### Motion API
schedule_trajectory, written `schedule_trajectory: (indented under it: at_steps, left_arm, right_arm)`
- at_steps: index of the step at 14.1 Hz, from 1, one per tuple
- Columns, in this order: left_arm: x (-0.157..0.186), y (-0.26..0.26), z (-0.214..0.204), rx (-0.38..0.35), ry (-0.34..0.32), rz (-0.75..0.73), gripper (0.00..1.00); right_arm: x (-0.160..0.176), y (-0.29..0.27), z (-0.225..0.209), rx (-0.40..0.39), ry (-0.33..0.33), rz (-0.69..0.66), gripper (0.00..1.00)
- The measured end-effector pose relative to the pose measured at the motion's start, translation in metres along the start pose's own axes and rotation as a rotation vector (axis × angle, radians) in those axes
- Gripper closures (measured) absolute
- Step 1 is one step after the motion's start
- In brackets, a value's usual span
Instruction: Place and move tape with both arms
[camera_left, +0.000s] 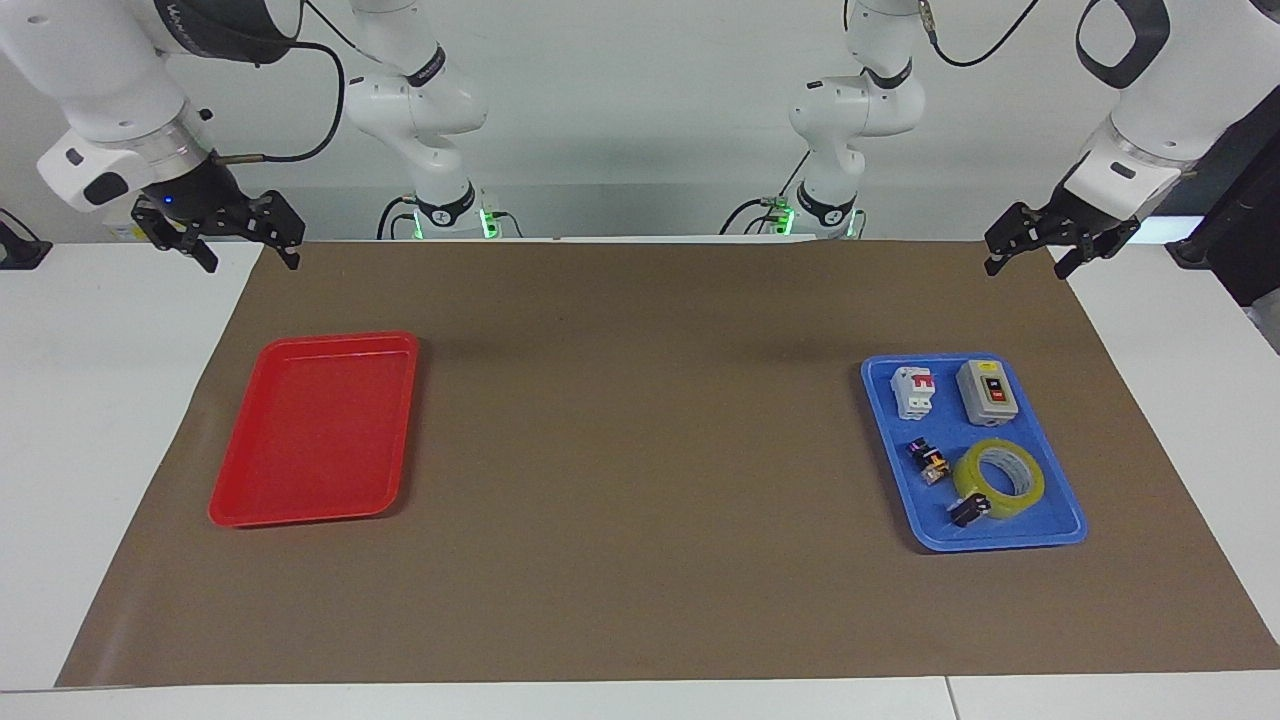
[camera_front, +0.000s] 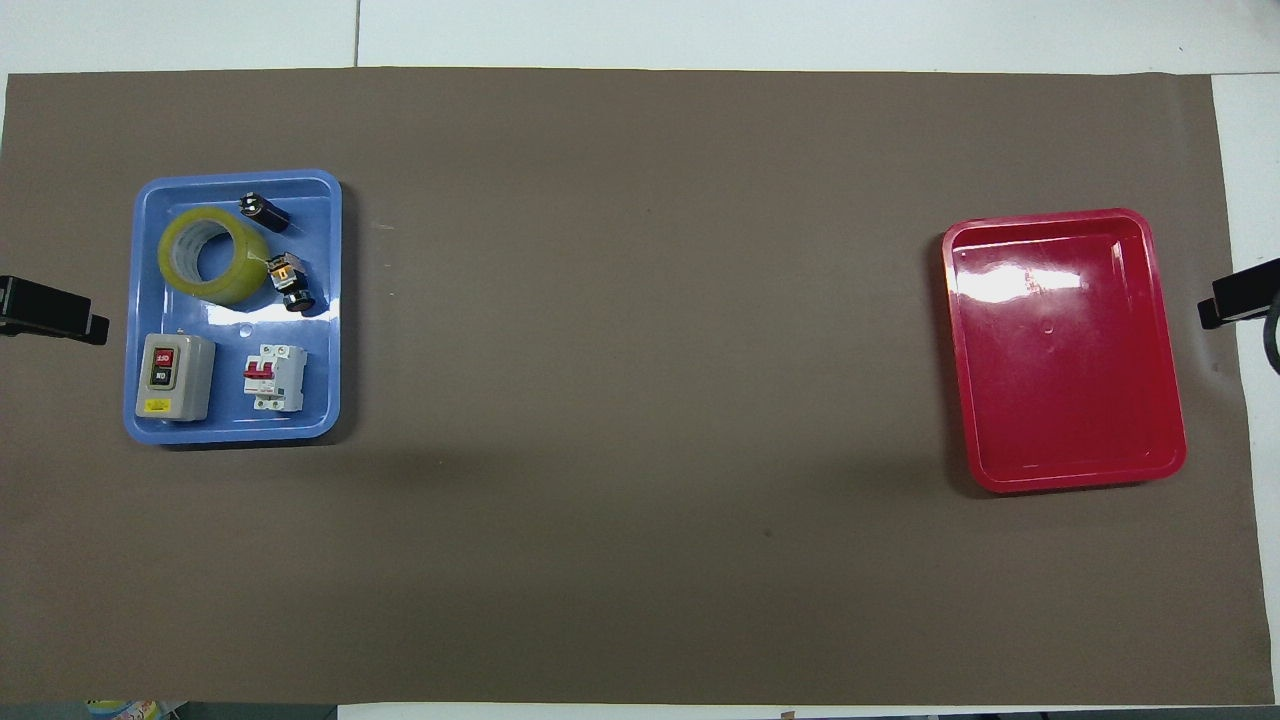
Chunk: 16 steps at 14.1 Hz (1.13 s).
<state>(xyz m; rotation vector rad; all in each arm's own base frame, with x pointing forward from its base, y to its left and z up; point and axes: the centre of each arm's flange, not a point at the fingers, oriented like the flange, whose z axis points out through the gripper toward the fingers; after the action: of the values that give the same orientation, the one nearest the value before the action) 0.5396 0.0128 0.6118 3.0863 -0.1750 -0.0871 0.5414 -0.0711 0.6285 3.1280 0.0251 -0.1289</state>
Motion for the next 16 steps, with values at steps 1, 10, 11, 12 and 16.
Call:
schedule_trajectory:
  at_steps: [1, 10, 11, 12, 16]
  left_arm:
    - [0.0, 0.0, 0.0, 0.0, 0.0, 0.0, 0.0]
    - [0.0, 0.0, 0.0, 0.0, 0.0, 0.0, 0.0]
    - [0.0, 0.0, 0.0, 0.0, 0.0, 0.0, 0.0]
    - [0.0, 0.0, 0.0, 0.0, 0.0, 0.0, 0.0]
    - [0.0, 0.0, 0.0, 0.0, 0.0, 0.0, 0.0]
  right_arm:
    - [-0.0005, 0.0037, 0.0, 0.0, 0.001, 0.007, 0.0]
    - [-0.0002, 0.0003, -0.0006, 0.001, 0.002, 0.001, 0.0]
    - [-0.0003, 0.0007, -0.0006, 0.001, 0.002, 0.001, 0.0]
    - [-0.0003, 0.001, -0.0006, 0.001, 0.002, 0.002, 0.0]
    - [-0.0002, 0.0002, -0.0006, 0.001, 0.002, 0.0, 0.0]
